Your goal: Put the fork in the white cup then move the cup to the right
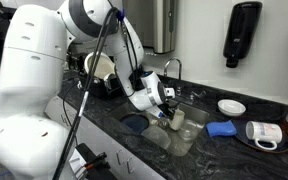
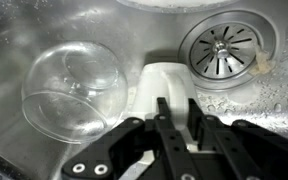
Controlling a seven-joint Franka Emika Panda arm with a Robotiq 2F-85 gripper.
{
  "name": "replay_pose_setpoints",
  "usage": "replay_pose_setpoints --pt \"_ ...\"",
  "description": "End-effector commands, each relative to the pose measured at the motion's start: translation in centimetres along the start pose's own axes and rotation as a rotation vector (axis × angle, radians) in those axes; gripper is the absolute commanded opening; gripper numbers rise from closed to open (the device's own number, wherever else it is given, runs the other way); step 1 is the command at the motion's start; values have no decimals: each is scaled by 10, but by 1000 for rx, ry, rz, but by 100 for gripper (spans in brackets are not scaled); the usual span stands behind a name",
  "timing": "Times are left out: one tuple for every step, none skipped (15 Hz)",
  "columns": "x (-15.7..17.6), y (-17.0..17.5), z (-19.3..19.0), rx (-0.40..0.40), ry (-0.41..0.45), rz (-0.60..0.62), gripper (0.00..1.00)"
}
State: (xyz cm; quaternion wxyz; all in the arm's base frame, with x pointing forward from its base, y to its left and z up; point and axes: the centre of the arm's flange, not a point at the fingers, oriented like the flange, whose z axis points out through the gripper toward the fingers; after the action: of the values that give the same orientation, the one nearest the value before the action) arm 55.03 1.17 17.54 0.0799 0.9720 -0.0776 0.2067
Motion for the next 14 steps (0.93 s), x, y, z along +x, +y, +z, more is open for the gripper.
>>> replay_pose_setpoints --pt "-1 -8 4 -27 -6 14 58" --pt "-2 -9 4 -28 -8 18 64" --pt "-2 -9 4 -28 -11 23 70" --pt "-2 -9 3 -28 -12 29 78" --pt "-3 -8 3 -29 -12 34 86" --pt "-3 -6 2 -31 -13 40 92" --pt "-4 -5 1 -32 -13 46 99" --pt "-4 -4 1 -34 -14 50 100" --pt "-4 -2 0 -35 -18 60 100" --pt "-4 0 -1 -36 -19 69 100" --pt "-5 1 -3 -37 -17 75 100" --pt "-5 2 -7 -38 -16 82 100" --pt "-5 3 -10 -39 -17 87 100" --pt "-4 3 -14 -39 -23 85 100"
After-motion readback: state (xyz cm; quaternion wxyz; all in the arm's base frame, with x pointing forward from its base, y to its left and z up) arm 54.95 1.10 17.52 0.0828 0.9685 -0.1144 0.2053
